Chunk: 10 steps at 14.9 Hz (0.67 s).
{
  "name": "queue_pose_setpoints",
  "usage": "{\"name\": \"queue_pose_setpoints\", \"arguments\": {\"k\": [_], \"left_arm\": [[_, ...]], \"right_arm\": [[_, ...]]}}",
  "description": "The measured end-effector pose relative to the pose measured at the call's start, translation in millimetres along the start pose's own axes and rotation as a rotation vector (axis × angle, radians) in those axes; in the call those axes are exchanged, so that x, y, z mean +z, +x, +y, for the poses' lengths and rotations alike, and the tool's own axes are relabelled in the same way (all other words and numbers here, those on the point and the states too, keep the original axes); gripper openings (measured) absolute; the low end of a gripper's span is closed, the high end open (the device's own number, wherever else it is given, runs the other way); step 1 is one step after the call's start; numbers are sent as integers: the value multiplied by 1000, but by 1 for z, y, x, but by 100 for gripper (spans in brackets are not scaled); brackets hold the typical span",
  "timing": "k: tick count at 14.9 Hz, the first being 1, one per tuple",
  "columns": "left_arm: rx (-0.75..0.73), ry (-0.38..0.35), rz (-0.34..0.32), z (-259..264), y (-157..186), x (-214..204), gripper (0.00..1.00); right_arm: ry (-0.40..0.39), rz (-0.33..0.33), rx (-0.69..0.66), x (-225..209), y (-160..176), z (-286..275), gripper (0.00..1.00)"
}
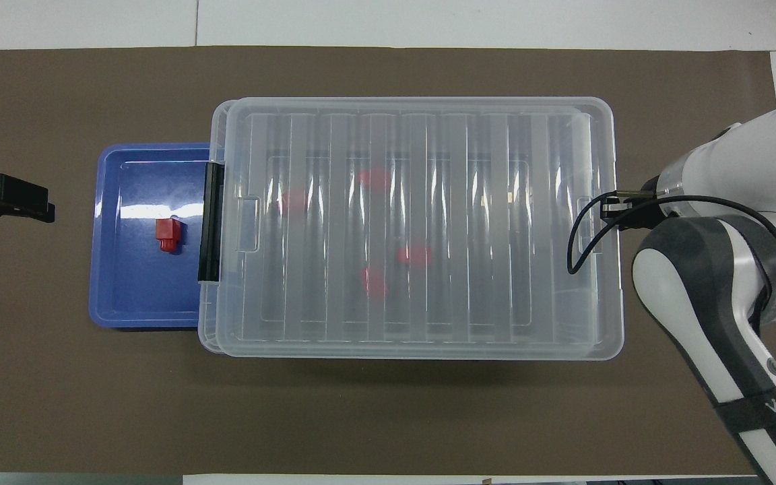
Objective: Place red block in blue tray from box
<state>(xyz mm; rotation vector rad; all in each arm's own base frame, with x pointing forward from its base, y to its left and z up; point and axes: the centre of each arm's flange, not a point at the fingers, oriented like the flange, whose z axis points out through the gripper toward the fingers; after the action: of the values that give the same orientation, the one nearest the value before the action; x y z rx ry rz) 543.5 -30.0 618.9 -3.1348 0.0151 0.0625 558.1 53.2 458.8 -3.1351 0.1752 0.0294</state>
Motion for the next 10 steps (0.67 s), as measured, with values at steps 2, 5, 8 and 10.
{"name": "queue_pose_setpoints", "arguments": {"k": [2,5,8,10], "left_arm": [[0,0,0,0,0,0,100],[0,0,0,0,0,0,100],[0,0,0,0,0,0,100],[0,0,0,0,0,0,100]], "right_arm": [[0,0,0,0,0,0,1],[-5,-23,-10,-7,-1,1,1],[-9,-48,-2,-32,2,11,1],[-11,-58,5,-55,3,16,1]]}}
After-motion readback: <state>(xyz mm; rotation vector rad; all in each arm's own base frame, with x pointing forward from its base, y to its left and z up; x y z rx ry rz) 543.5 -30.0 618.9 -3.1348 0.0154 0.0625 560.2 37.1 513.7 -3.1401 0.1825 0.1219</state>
